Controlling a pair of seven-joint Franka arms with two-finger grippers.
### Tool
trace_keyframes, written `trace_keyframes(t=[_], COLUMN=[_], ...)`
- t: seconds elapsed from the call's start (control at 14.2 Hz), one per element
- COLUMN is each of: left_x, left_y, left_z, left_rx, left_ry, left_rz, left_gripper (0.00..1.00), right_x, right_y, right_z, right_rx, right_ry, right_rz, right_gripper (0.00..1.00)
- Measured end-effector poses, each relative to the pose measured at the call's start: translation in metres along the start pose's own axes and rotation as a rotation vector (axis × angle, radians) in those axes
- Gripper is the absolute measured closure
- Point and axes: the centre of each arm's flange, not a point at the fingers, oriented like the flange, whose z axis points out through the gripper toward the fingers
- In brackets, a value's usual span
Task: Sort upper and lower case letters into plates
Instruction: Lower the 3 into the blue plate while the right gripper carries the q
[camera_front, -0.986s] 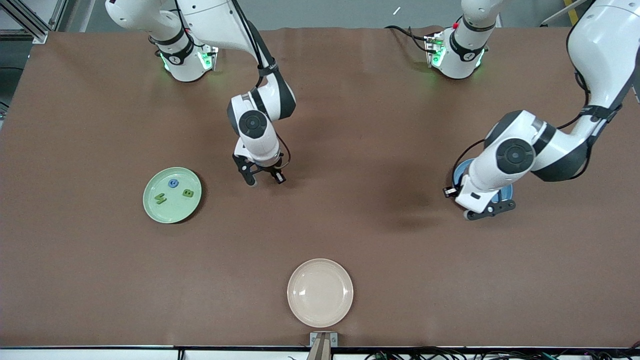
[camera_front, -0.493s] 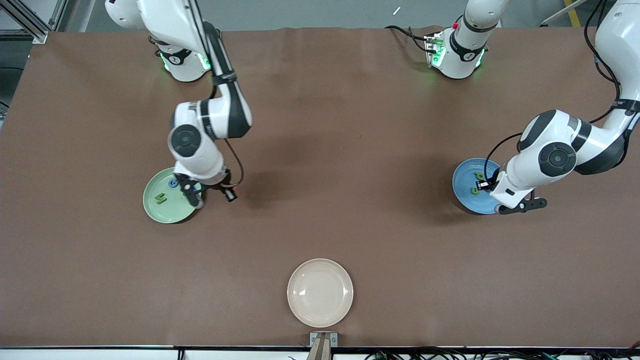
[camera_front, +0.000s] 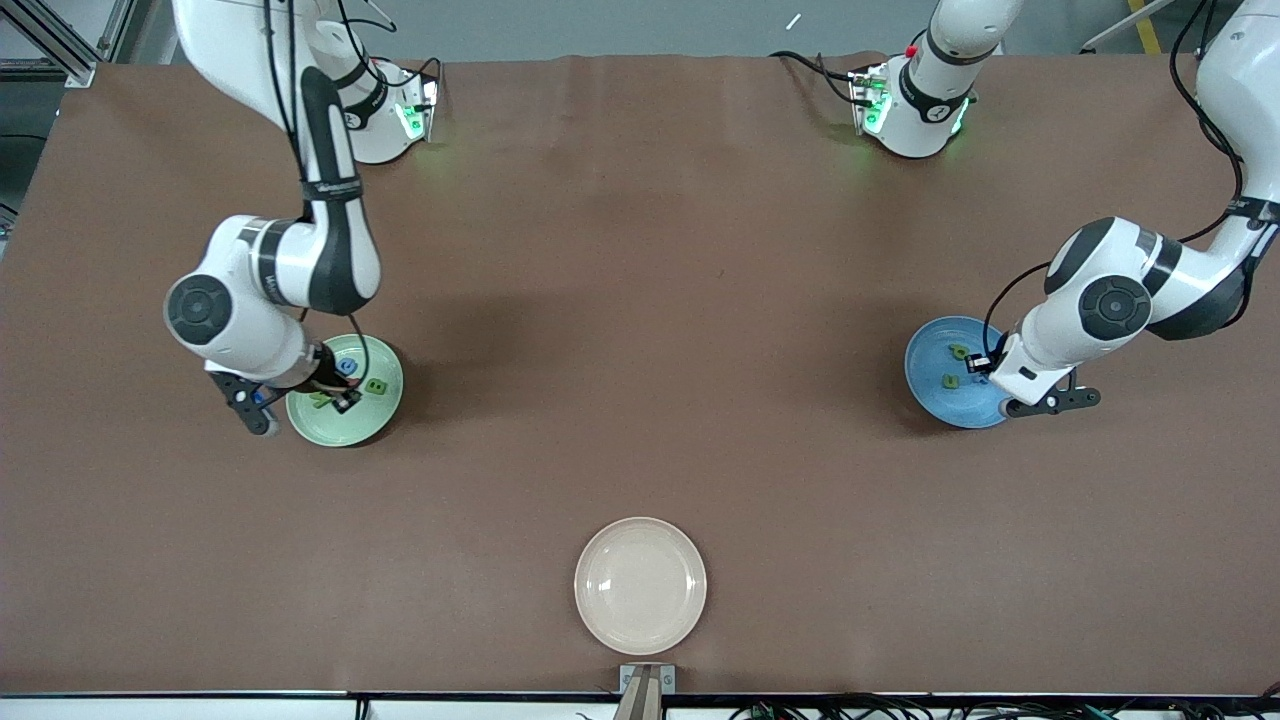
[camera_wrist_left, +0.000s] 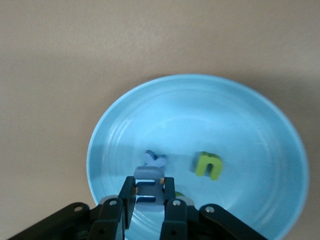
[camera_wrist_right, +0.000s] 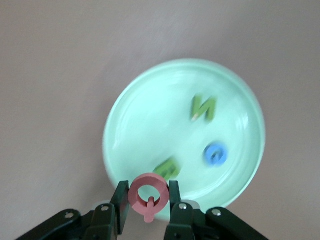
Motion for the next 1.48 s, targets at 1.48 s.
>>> trace_keyframes(t=[1.48], left_x=[-0.016], left_y=[-0.005], left_z=[0.03], left_rx=[-0.012], left_ry=[-0.037], left_rz=[0.004], left_gripper=[0.63], right_x=[0.007], right_y=[0.012], right_z=[0.081], right_rx=[0.04], right_ry=[-0.013], right_rz=[0.03], right_gripper=[0.64])
